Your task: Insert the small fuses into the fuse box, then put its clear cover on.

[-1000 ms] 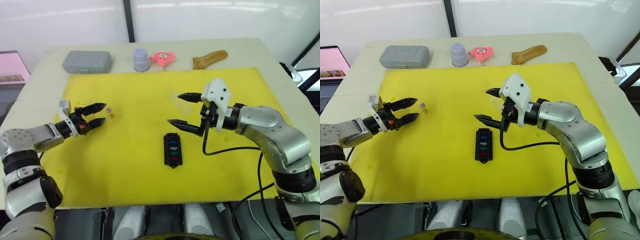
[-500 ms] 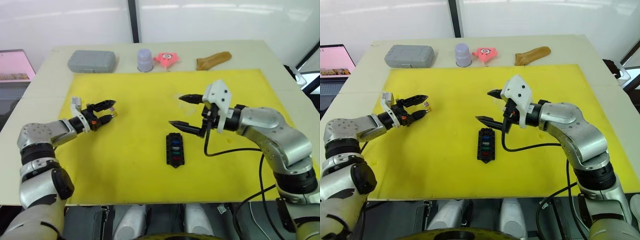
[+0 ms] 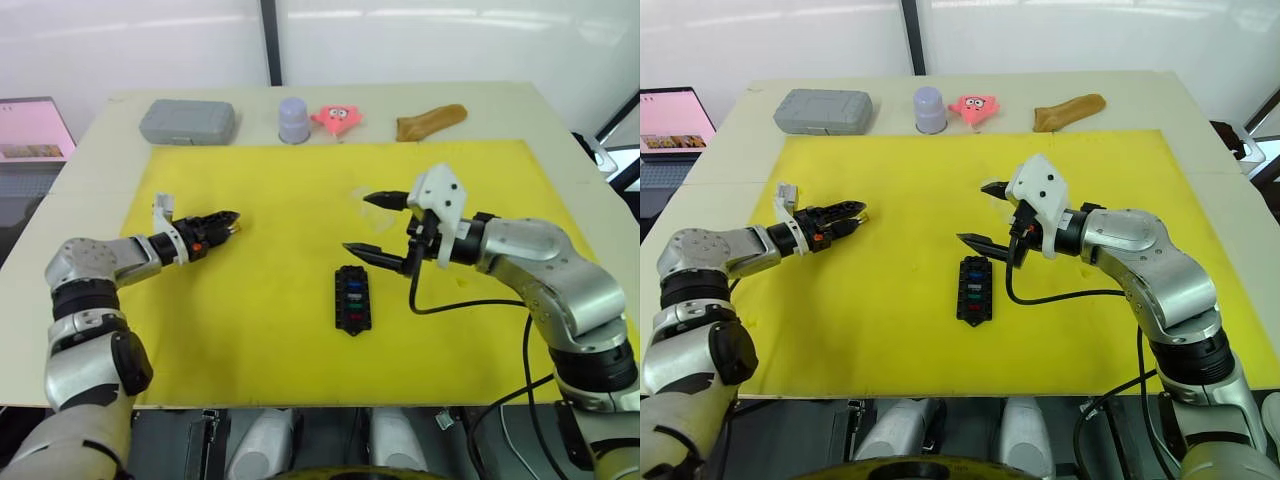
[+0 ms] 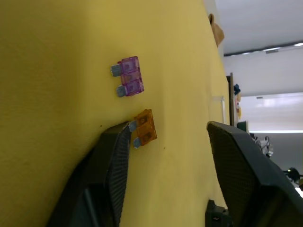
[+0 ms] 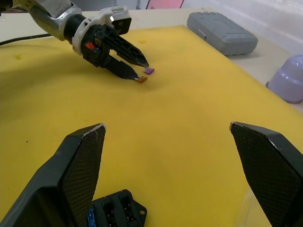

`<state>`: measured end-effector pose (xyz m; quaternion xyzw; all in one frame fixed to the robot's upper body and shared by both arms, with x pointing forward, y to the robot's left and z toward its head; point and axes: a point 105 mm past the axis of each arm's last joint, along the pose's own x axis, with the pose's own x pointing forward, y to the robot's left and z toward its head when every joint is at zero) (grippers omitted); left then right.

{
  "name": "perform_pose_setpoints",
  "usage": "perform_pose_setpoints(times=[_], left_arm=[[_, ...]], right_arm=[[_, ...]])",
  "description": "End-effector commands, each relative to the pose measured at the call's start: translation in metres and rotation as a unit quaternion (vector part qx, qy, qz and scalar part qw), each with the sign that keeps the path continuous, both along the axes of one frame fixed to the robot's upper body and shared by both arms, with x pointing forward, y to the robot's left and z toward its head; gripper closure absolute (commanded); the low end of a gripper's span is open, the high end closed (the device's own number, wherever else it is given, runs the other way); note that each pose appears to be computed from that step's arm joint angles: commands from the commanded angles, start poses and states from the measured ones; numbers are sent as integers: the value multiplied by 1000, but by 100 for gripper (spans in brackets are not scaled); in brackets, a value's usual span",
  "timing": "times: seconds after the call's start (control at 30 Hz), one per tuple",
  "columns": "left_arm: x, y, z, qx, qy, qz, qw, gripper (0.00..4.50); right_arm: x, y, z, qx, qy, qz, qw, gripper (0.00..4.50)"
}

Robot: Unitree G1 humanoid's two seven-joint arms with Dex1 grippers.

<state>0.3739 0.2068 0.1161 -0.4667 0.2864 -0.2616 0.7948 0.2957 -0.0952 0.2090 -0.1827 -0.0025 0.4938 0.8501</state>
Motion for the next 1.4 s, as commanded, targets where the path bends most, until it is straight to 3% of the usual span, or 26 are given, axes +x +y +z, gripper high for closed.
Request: perform_pose_setpoints(times=[0.03, 0.17, 0.27, 0.37, 0.4, 0.6, 0.77, 0.9, 1.0, 1.13, 1.3, 1.4], left_arm=[[-1, -5, -8, 2, 17, -8, 1000, 178], [0, -4, -8, 5, 12, -1, 1000, 178], [-1, -3, -13, 13, 15, 3, 1000, 267], [-5, -1, -22, 31, 24, 6, 999, 418], [-6, -1, -24, 34, 25, 6, 999, 446], [-14, 11, -18, 40, 14, 16, 999, 446], [-26, 18, 29, 38, -70, 2, 997, 446], [-54, 23, 82, 32, -170, -15, 985, 446], [-76, 18, 104, 29, -220, -42, 974, 446], [-91, -11, 127, 22, -279, -110, 954, 446], [-89, -47, 144, 1, -317, -150, 937, 446], [-84, -80, 146, -44, -320, -179, 929, 446]], right_arm=[[0, -3, 14, -1, -35, 3, 999, 0], [1, -2, 16, -8, -39, 10, 999, 0], [1, -2, 16, -9, -39, 13, 999, 0], [0, -1, 14, -10, -36, 17, 999, 0], [0, -1, 13, -11, -35, 19, 999, 0], [-2, -1, 13, -11, -32, 22, 999, 0], [-3, -5, 17, 8, -22, 15, 1000, 0], [-12, -8, 17, 29, -15, 10, 999, 0], [-18, -8, 24, 80, 2, 7, 997, 0], [-24, -3, 35, 160, 45, 17, 986, 0], [-29, 6, 46, 222, 82, 37, 971, 0], [-27, 16, 60, 293, 112, 54, 948, 0]])
